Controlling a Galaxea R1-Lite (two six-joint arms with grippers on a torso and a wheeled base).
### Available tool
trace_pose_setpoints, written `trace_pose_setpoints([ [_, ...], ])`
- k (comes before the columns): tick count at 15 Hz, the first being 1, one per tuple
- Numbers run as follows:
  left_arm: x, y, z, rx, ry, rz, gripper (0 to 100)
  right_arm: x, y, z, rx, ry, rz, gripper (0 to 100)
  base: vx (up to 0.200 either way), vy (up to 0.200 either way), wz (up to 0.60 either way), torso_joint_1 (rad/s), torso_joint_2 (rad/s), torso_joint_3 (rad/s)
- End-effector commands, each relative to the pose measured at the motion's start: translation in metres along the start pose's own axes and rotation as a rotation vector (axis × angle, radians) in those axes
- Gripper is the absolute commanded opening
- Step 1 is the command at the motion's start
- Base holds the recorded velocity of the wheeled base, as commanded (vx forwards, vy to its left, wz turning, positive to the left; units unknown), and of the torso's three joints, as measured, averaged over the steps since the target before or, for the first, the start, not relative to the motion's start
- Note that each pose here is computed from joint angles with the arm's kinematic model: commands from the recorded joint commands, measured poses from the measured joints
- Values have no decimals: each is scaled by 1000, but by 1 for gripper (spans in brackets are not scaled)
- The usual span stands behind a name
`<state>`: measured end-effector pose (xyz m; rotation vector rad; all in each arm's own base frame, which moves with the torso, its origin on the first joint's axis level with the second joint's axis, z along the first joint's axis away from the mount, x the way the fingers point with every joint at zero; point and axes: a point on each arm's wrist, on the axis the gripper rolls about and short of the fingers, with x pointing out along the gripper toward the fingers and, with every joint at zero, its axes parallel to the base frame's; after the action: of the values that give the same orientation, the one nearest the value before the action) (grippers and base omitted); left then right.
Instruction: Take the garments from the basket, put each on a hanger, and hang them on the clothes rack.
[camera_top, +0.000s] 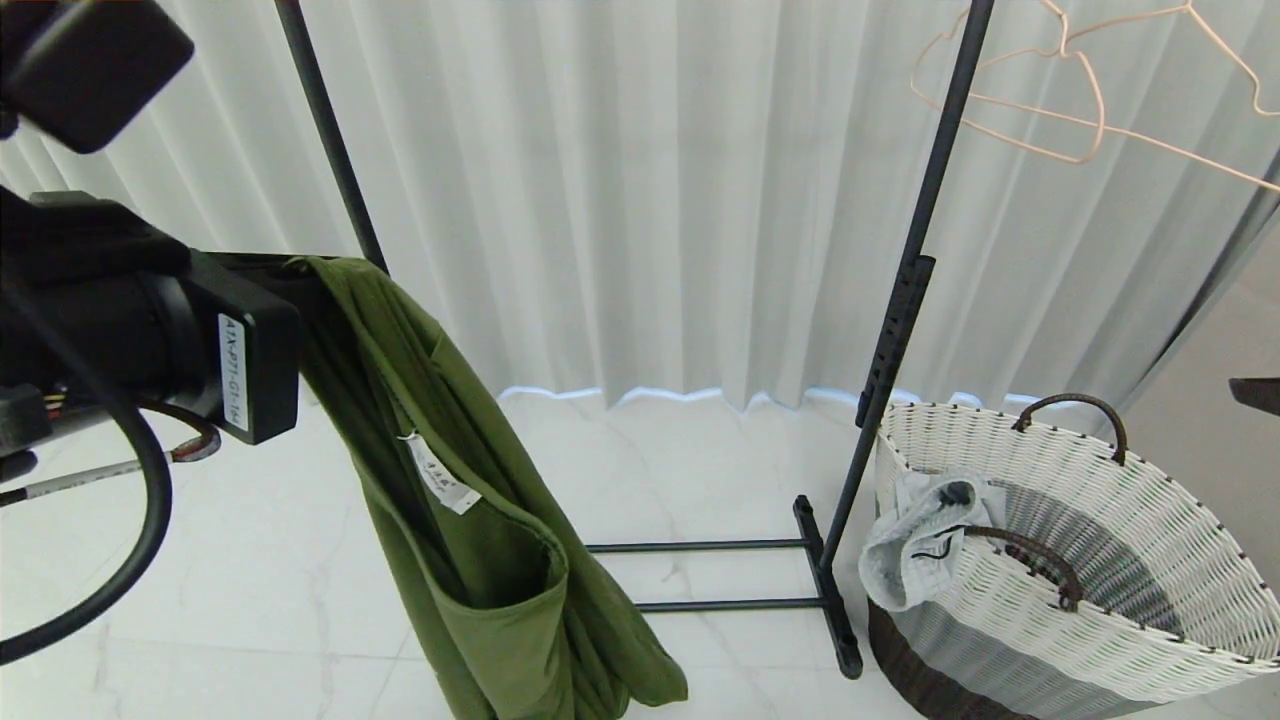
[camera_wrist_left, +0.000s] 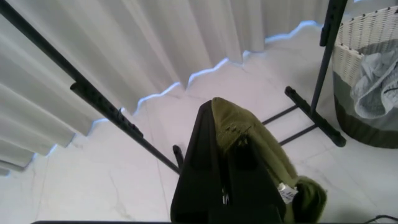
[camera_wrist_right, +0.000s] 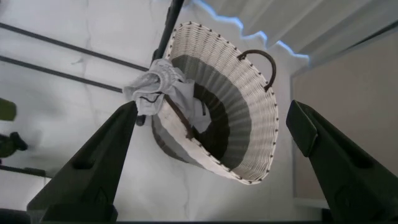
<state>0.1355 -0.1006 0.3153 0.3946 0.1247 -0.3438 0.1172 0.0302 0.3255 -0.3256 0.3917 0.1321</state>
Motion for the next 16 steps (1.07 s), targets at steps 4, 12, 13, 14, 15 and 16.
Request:
trace_pose_setpoints([
  [4, -4, 0, -8, 0, 9, 0, 0, 1, 0, -1, 32, 4, 2, 100, 0, 0, 0, 13, -46, -34],
  [12, -11, 2, -9, 28, -6, 5, 0, 1, 0, -1, 32, 2, 10, 100, 0, 0, 0, 143, -417, -272],
  [13, -11, 3, -9, 27, -7, 5, 0, 1, 0, -1, 32, 2, 10, 100, 0, 0, 0, 188, -466, -281],
  [14, -13, 3, -9, 26, -10, 6, 0, 1, 0, -1, 32, -1, 11, 100, 0, 0, 0, 183, -466, -286],
  [15, -15, 4, -9, 26, -14, 8, 0, 1, 0, -1, 32, -1, 9, 100, 0, 0, 0, 198, -486, -281],
  [16, -15, 4, -9, 25, -15, 8, 0, 1, 0, -1, 32, -1, 11, 100, 0, 0, 0, 198, -481, -286],
])
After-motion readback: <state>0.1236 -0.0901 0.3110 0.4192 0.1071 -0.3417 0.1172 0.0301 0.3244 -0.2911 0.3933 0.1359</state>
